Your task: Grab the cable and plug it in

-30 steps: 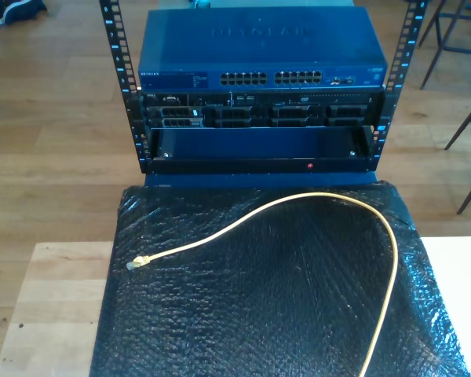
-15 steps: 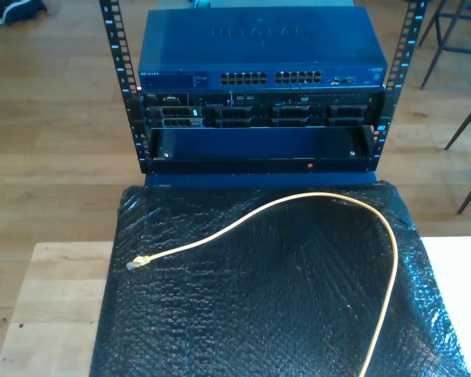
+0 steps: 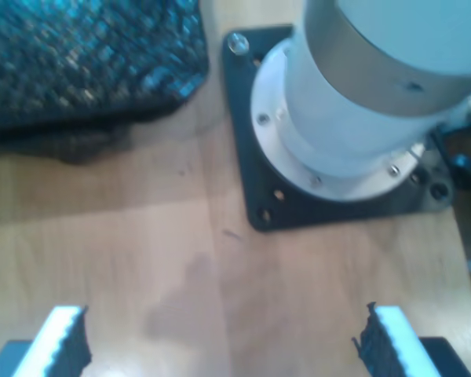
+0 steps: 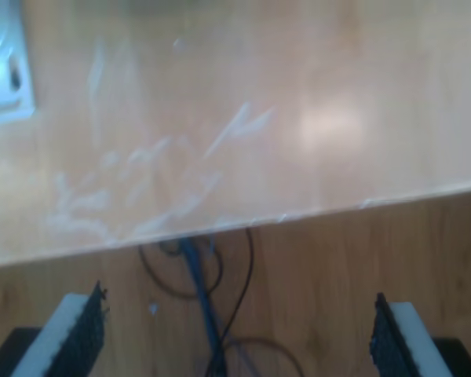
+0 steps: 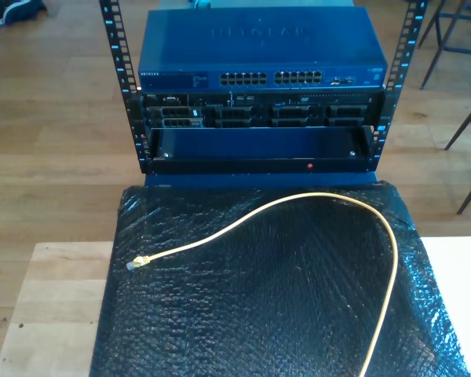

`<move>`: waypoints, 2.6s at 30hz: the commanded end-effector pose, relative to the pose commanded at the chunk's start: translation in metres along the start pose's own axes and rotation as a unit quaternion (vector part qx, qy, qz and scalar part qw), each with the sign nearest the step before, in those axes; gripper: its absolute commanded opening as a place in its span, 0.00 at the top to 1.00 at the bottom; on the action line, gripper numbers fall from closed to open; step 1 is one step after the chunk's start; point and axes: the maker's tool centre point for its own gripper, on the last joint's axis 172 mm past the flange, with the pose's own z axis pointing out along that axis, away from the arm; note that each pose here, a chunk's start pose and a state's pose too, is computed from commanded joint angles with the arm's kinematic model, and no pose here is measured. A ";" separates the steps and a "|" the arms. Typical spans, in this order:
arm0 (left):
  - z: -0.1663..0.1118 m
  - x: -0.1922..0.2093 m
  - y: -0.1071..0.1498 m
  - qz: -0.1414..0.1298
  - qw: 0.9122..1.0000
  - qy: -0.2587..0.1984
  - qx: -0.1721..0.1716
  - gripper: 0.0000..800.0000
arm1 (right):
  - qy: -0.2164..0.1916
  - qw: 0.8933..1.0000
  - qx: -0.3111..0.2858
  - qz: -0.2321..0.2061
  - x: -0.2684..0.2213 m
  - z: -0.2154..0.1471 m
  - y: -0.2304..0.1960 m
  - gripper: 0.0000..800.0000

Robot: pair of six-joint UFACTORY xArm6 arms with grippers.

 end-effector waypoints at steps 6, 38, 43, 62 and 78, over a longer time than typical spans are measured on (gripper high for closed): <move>0.004 0.003 -0.005 -0.003 1.000 0.004 -0.010 0.00 | 0.099 0.995 -0.008 0.003 0.062 -0.016 0.015 0.00; 0.019 0.016 -0.023 -0.009 0.999 0.028 -0.037 0.00 | 0.166 0.985 -0.036 -0.039 0.224 -0.013 0.095 0.01; 0.020 0.015 -0.023 -0.009 0.999 0.030 -0.038 0.00 | 0.163 0.985 -0.033 -0.041 0.240 -0.006 0.100 0.01; 0.023 0.020 -0.029 -0.009 0.999 0.042 -0.031 0.00 | 0.207 0.977 -0.019 -0.045 0.304 0.020 0.116 0.01; 0.026 0.034 -0.047 -0.024 0.998 0.051 -0.025 0.00 | 0.186 0.980 -0.011 -0.069 0.363 0.061 0.117 0.01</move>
